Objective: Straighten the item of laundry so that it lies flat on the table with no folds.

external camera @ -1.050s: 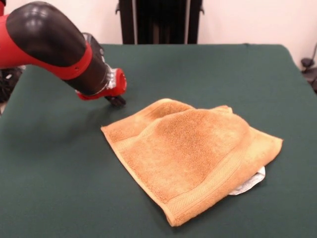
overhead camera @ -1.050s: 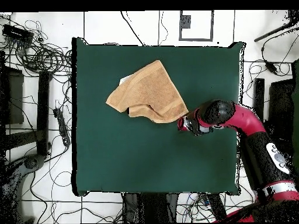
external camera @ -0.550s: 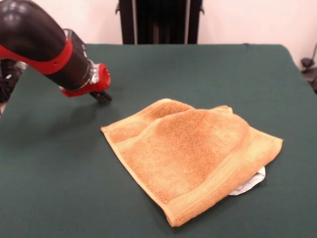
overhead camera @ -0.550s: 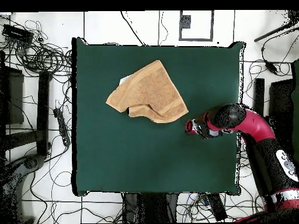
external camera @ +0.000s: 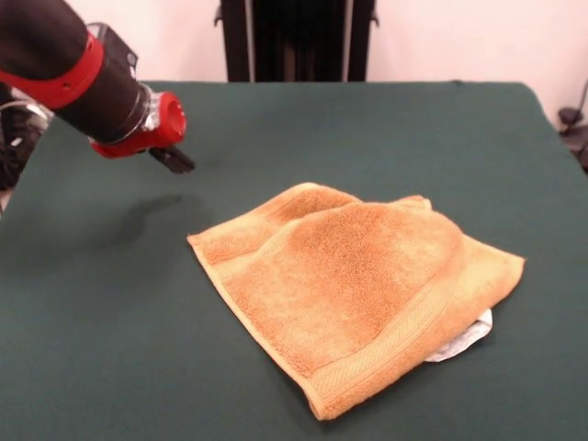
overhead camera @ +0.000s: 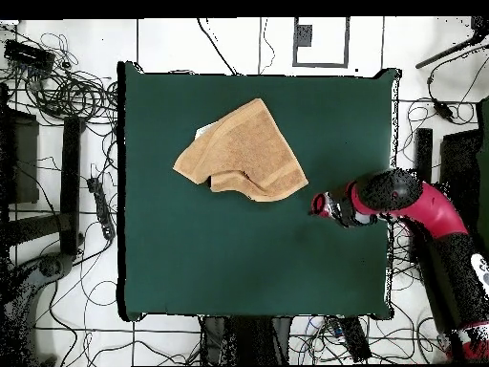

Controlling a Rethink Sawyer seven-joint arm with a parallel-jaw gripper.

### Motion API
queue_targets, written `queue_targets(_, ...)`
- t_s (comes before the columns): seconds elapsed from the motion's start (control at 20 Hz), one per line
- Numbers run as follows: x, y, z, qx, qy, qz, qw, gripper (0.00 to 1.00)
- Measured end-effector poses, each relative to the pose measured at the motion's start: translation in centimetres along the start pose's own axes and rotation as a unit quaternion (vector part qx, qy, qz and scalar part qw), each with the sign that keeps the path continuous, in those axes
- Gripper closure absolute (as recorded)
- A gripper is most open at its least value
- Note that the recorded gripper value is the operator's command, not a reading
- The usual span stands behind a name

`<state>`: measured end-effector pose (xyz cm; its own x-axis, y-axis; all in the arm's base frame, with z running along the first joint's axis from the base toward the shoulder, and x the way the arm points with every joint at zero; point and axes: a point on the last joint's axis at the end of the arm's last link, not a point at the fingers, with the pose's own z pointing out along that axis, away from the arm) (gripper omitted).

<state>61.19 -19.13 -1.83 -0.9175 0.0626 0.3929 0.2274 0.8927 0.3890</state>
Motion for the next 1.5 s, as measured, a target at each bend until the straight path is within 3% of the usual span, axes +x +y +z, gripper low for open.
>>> queue_targets(0.25, -1.4, 3.5, -0.7, -0.024, -0.001, -0.004, 0.9997, 1.0)
queue_targets(0.35, -2.3, 6.2, -0.3, -0.027, 0.001, -0.014, 0.9995, 1.0)
queue_targets(0.7, -4.5, 13.3, 1.9, -0.008, 0.01, -0.054, 0.9985, 1.0)
queue_targets(0.9, -5.4, 15.7, 3.2, 0.001, 0.008, -0.067, 0.9977, 1.0)
queue_targets(1.15, -6.0, 16.2, 5.3, 0.003, 0.0, -0.069, 0.9976, 1.0)
queue_targets(1.5, -5.9, 14.2, 8.2, -0.004, -0.002, -0.054, 0.9985, 1.0)
